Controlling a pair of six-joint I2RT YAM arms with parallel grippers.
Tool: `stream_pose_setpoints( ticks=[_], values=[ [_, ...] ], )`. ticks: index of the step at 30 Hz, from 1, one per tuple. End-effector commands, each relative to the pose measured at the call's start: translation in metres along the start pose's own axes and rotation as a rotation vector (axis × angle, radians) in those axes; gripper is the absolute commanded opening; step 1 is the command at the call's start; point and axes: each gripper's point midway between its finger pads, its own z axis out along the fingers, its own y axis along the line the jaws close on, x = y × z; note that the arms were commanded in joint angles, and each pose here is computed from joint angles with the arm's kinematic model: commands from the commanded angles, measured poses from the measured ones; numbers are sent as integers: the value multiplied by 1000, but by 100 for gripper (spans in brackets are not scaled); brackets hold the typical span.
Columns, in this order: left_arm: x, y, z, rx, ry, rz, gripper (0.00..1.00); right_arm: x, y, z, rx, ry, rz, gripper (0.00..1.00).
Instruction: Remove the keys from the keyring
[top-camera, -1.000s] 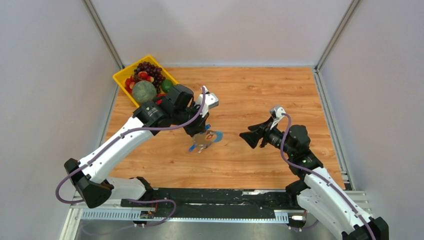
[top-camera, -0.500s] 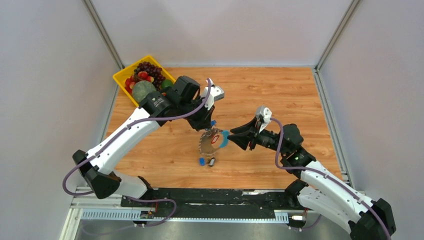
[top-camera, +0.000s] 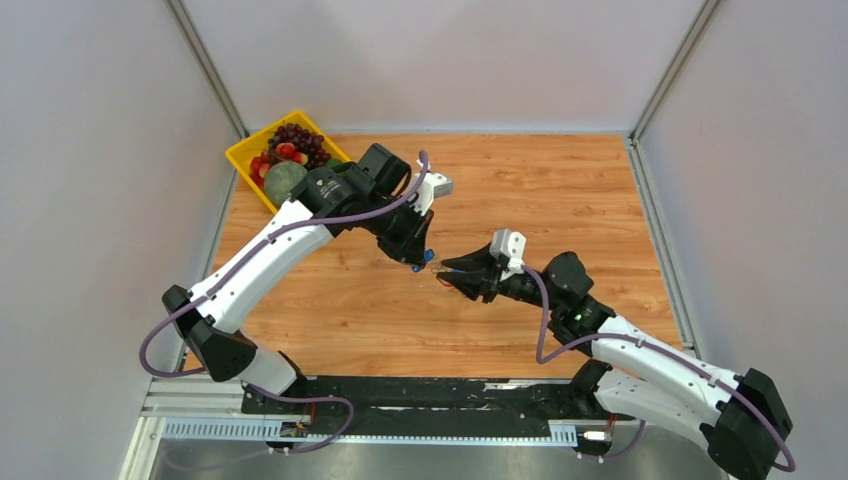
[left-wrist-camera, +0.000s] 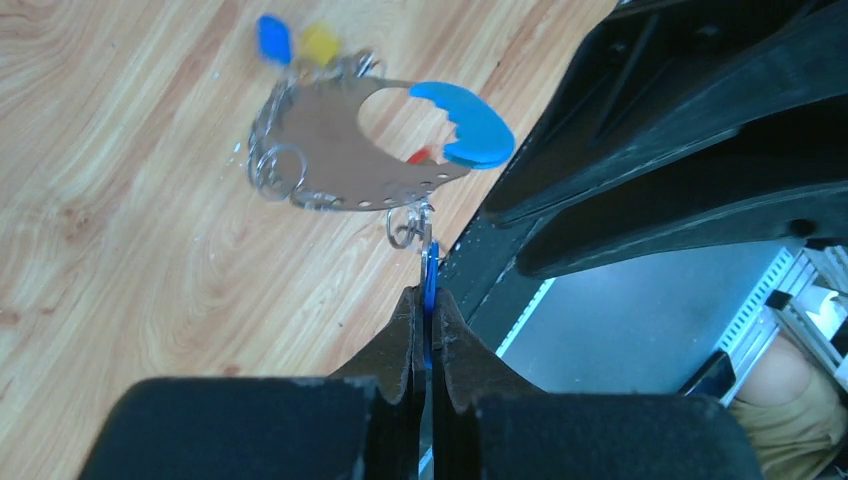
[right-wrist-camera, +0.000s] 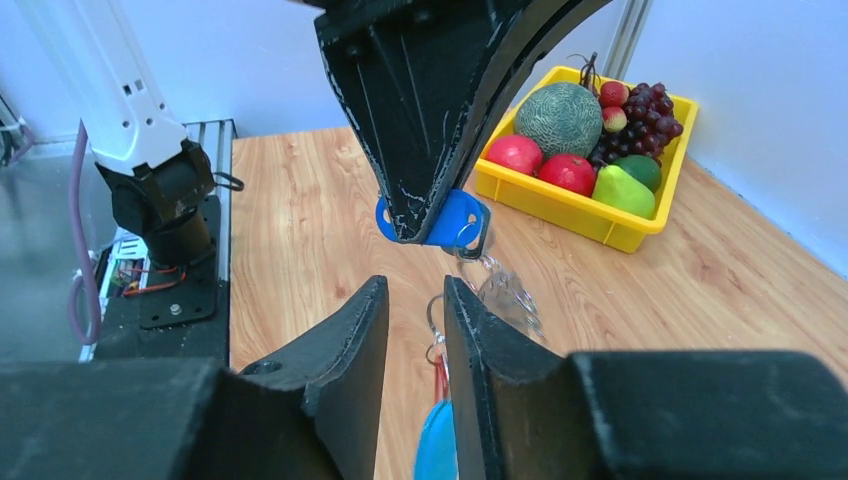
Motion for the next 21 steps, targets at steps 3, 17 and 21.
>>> stream_pose_setpoints(
  ticks=[3, 17, 21],
  values=[
    [-17, -21, -19, 63, -69, -37, 0, -26, 3, 18, -44, -47, -138, 31],
    [-22, -33, -30, 104, -109, -25, 0, -9, 1, 27, -32, 17, -121, 38],
    [-22, -31, -30, 99, -110, -23, 0, -6, -1, 23, -11, 19, -114, 44]
  ],
)
